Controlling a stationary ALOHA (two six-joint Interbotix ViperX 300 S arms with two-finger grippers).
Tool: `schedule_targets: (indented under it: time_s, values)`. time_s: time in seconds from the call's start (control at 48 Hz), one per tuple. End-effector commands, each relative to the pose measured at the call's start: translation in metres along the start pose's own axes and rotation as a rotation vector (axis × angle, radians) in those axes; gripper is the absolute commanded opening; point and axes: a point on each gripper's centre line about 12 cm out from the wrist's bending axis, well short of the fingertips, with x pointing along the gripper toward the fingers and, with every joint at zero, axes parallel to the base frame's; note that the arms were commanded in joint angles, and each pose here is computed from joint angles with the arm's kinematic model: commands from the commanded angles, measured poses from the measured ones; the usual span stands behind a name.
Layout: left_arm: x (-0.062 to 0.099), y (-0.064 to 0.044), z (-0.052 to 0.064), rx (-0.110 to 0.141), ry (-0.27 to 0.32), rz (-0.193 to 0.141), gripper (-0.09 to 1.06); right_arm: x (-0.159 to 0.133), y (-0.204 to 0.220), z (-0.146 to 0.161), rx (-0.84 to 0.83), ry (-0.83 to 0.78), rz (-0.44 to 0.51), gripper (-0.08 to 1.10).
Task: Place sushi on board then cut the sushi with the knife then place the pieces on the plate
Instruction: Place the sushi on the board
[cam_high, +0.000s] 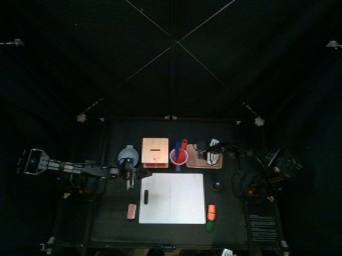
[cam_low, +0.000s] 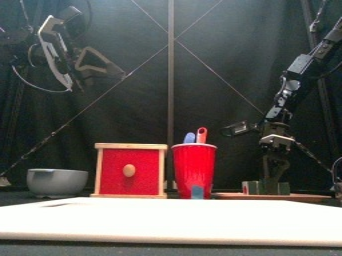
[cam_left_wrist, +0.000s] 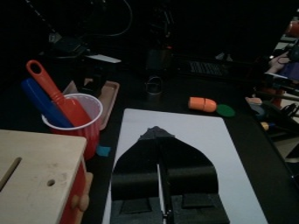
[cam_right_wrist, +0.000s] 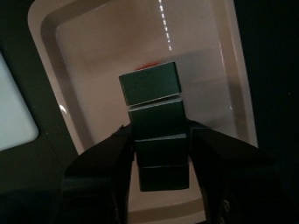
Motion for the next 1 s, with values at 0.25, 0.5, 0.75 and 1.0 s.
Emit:
schedule_targets:
  time_s: [0.25,0.5,0.75,1.0]
  values:
    - [0.001,-0.001,0.005,-0.002,-0.021,-0.003,-0.03,-0.048,0.006,0.030,0.216,-0.151,-0.009,0.62]
    - [0.001,-0.001,0.005,0.000,-0.020,-0.005,-0.03,-0.069,0.028,0.035,0.381,-0.155,-0.002,0.62]
    - [0.001,-0.001,0.004,0.000,-0.018,-0.005,-0.03,-0.078,0.066,0.039,0.531,-0.157,0.019,0.62]
    - [0.001,-0.002,0.002,0.002,-0.010,-0.007,-0.03,-0.080,0.110,0.042,0.667,-0.154,0.071,0.62]
